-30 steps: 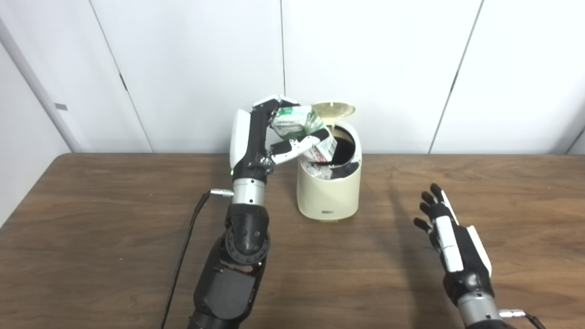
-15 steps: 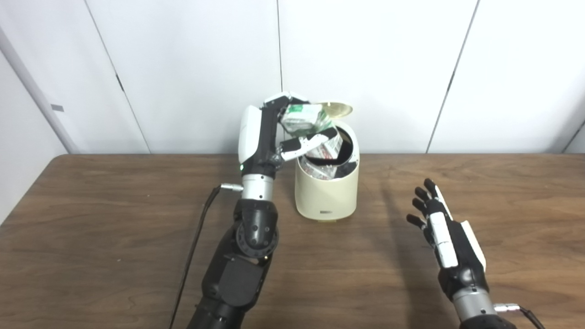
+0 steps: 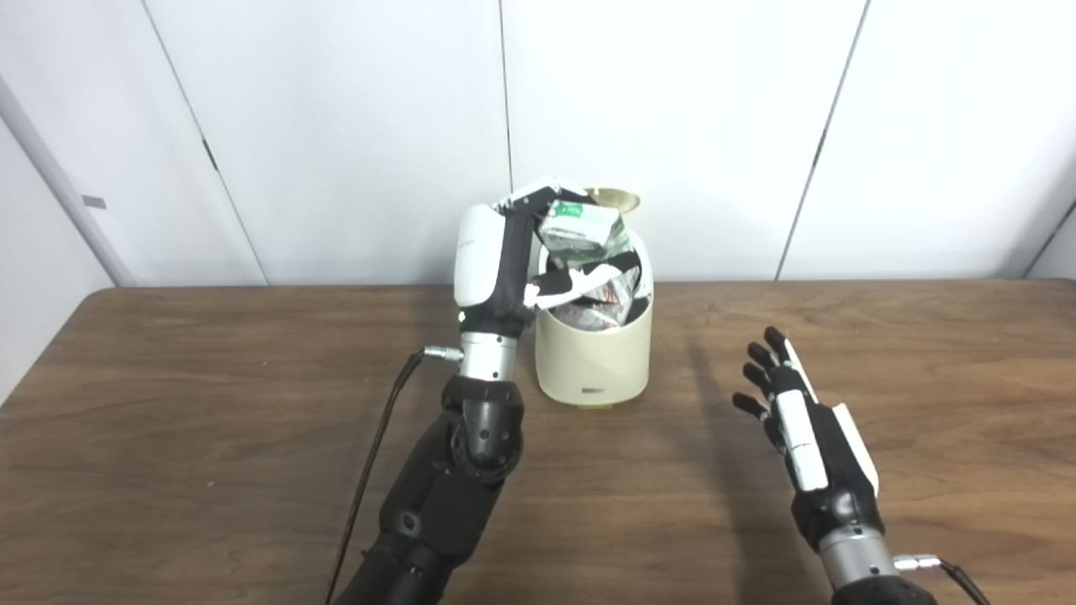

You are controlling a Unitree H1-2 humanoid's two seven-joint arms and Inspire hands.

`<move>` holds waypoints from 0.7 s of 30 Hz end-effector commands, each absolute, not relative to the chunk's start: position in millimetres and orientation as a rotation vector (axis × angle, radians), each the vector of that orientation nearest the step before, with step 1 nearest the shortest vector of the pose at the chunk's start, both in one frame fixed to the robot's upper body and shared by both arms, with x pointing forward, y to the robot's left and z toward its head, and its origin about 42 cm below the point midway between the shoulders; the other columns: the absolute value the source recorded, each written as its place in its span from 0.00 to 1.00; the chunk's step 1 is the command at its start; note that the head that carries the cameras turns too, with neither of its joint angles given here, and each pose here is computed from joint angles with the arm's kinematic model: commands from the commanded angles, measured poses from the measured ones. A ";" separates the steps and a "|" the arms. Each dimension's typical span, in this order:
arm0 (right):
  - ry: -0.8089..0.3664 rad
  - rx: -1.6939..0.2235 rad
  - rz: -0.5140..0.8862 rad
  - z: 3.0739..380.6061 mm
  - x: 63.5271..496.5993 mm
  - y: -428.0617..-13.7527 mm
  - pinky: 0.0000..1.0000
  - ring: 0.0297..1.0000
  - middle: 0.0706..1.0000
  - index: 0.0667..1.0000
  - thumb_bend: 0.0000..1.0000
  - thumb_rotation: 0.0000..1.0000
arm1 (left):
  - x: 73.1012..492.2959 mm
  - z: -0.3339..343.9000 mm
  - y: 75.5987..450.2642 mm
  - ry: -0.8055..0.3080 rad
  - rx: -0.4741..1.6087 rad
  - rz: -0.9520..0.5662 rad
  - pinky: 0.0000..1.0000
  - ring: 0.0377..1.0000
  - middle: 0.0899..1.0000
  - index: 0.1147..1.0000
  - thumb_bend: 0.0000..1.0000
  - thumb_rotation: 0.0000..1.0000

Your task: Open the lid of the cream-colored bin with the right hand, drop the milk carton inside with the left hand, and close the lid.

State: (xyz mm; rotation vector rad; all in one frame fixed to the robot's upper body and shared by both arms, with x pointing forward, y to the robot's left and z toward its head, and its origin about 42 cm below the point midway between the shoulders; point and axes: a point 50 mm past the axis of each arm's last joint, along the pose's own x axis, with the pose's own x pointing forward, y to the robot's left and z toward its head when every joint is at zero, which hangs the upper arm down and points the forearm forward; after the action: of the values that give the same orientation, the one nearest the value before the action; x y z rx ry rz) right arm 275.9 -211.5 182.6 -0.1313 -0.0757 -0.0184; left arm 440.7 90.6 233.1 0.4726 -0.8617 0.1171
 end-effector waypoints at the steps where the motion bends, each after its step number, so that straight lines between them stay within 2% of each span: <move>1: -0.151 -0.127 -0.012 201.3 276.8 -206.0 0.83 0.94 0.95 0.99 0.62 1.00 | 446.5 266.9 82.2 -1.023 0.436 0.146 0.36 0.41 0.46 0.43 0.48 0.00; 21: -0.151 -0.163 0.019 208.3 269.8 -205.6 0.81 0.92 0.93 0.96 0.60 1.00 | 456.8 253.0 89.5 -1.221 0.558 0.224 0.38 0.41 0.45 0.41 0.48 0.00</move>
State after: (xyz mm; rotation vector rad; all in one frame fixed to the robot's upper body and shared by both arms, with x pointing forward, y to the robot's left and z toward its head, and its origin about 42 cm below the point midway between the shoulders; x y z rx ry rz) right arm 269.8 -206.3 193.6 -0.1577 -0.0793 0.0073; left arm 448.3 93.8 222.1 0.5981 -1.1124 0.1964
